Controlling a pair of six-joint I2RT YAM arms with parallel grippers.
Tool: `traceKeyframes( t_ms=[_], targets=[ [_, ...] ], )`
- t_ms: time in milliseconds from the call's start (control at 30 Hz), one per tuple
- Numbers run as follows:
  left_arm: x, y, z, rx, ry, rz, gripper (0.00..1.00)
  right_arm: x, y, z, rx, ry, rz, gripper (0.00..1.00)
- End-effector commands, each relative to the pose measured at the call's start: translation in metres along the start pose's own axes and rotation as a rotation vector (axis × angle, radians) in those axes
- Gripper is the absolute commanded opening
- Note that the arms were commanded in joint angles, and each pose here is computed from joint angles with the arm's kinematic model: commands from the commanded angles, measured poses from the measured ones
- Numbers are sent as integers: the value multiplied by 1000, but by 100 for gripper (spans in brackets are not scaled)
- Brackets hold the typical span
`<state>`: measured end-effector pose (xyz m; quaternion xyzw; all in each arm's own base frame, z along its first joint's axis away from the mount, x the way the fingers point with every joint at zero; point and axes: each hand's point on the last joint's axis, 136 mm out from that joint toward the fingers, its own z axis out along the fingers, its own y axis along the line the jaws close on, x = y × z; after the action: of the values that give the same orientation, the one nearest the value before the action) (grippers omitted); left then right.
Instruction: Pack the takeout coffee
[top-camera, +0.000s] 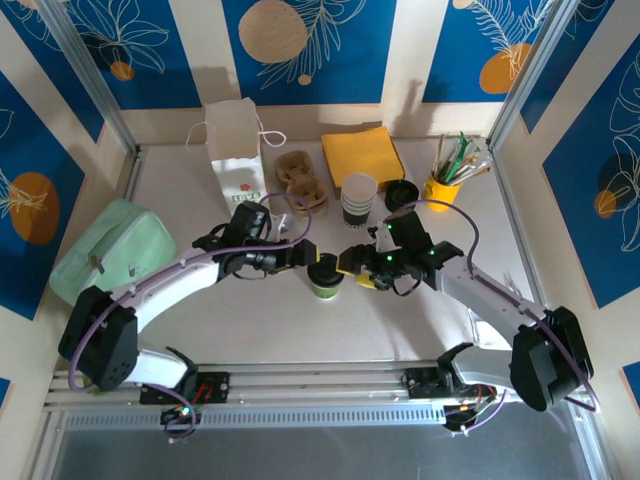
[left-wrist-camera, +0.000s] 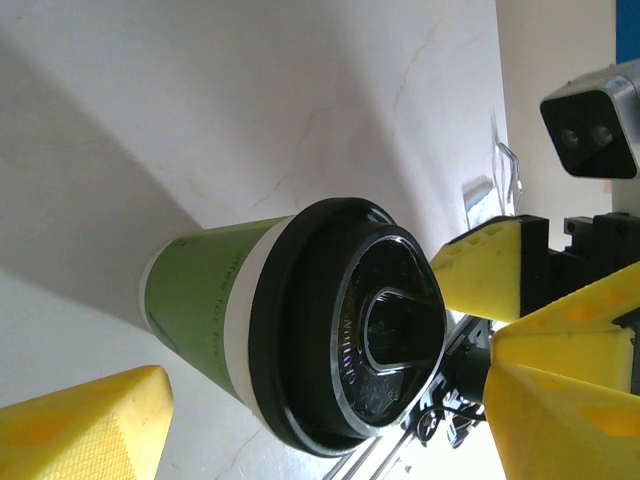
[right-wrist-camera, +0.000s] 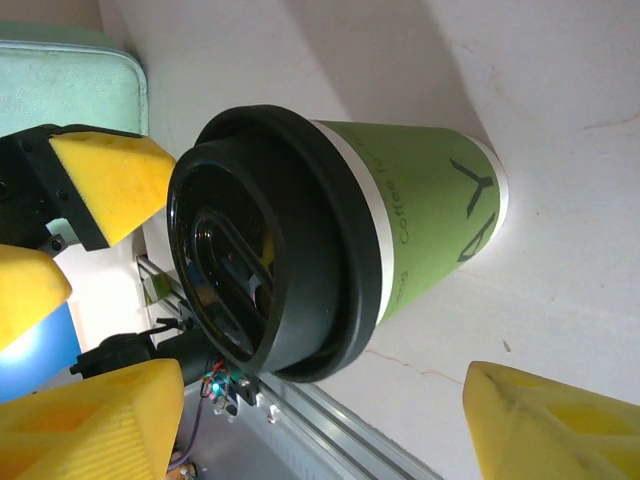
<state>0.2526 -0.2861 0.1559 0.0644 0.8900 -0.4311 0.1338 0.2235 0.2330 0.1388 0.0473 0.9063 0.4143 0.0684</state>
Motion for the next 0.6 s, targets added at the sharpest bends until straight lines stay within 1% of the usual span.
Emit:
traceKeyframes(
  t_ms=[0,133,233,567],
  targets=[
    [4,-8,7,63,25,44,80,-10,15,0,-29,-21,-25,74],
    [8,-5,14,74,51,44,78,-14,17,4,-37,-21,-20,73],
    [10,-1,19,74,64,36,73,-17,16,5,-26,-31,-17,72],
    [16,9,23,51,79,23,68,-20,6,8,7,-54,-2,66]
  ],
)
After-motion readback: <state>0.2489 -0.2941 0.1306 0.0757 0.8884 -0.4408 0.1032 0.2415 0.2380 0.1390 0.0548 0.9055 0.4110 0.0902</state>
